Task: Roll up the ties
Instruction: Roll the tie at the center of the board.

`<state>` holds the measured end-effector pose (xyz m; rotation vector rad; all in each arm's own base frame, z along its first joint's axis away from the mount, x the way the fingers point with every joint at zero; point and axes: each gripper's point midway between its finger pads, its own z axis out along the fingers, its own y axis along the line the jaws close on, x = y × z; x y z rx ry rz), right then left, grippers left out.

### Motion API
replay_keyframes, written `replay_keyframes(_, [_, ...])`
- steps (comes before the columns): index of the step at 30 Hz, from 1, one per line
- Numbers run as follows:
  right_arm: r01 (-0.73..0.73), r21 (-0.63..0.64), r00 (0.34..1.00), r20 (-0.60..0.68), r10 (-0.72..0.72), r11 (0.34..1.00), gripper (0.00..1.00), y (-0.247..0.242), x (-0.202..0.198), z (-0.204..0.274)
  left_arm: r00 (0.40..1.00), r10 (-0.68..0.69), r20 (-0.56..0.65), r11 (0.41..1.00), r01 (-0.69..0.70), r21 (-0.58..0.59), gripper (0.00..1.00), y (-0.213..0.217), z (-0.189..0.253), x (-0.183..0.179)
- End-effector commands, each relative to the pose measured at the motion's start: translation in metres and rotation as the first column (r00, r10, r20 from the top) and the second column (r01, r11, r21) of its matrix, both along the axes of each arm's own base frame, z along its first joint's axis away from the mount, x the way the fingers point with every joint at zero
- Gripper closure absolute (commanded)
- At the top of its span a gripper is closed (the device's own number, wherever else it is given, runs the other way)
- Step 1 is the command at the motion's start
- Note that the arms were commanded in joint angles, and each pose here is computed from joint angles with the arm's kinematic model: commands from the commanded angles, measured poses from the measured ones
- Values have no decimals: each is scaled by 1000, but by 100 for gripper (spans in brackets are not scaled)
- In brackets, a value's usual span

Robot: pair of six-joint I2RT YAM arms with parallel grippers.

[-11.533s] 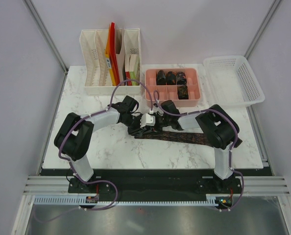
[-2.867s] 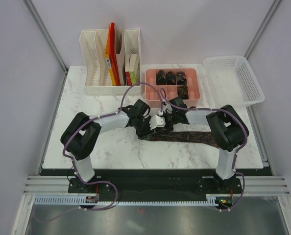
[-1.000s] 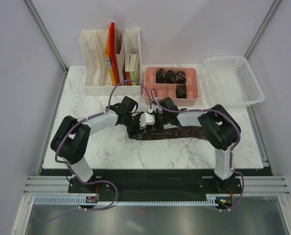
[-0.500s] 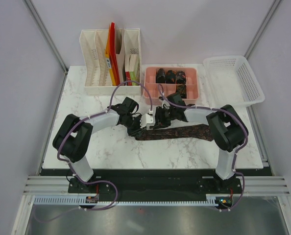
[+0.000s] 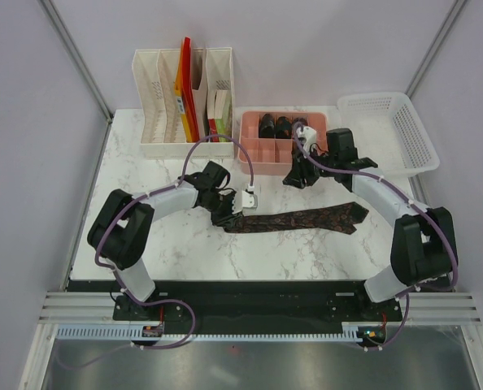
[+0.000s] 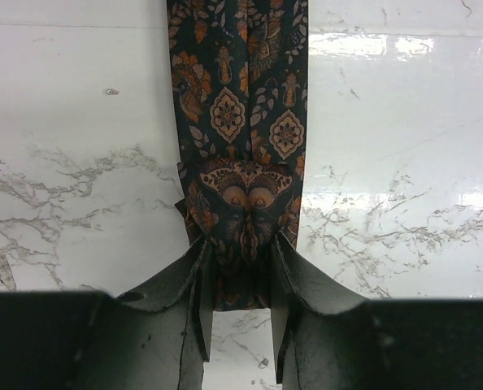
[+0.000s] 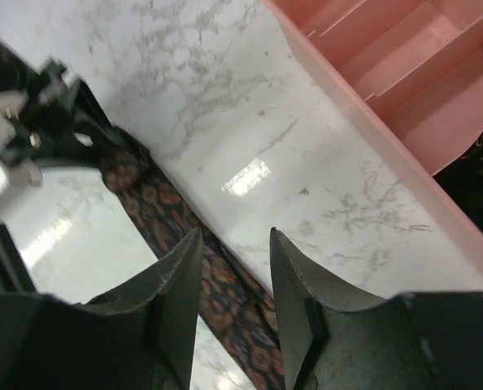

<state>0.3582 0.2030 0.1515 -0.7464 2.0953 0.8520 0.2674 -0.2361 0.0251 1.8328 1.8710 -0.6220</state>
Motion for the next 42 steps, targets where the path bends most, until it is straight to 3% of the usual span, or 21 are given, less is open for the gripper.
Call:
replay_keyframes(1, [-285,-255,901,257,349,924,53,-9,-19,0,999,-46,-28,999,47,21,81,9,-7,-8])
replay_keyframes(8, [-350,-423,905,78,419,836,53,-67,-36,-43,998,-60,-23,997,61,36,82,17,-7,-10])
replay_keyframes(13, [-447,-504,852,13,524,739,48,-88,-48,-61,996,-93,-11,994,93,50,83,29,-11,-9])
replay_keyframes(16, [-452,-486,868,-49,493,748,47,-81,-43,-72,994,-111,-2,992,111,59,84,32,-11,-8])
replay_keyframes(23, [-499,-447,866,-238,439,743,64,-68,-52,-104,995,-104,13,993,103,48,84,29,1,-3])
replay_keyframes(34, [-574,-368,790,-486,375,732,69,-79,-92,-128,992,-119,27,963,109,245,85,59,-10,2])
replay_keyframes(36, [-589,-348,783,-469,408,730,68,-77,-96,-121,992,-127,20,959,117,258,86,62,-10,0])
replay_keyframes(38, [-573,-365,808,-402,431,734,59,-76,-90,-108,991,-130,13,958,122,259,86,63,-10,-2])
replay_keyframes(42, [-530,-426,848,-266,458,734,55,-81,-75,-90,992,-124,-4,961,121,250,86,60,-13,-2])
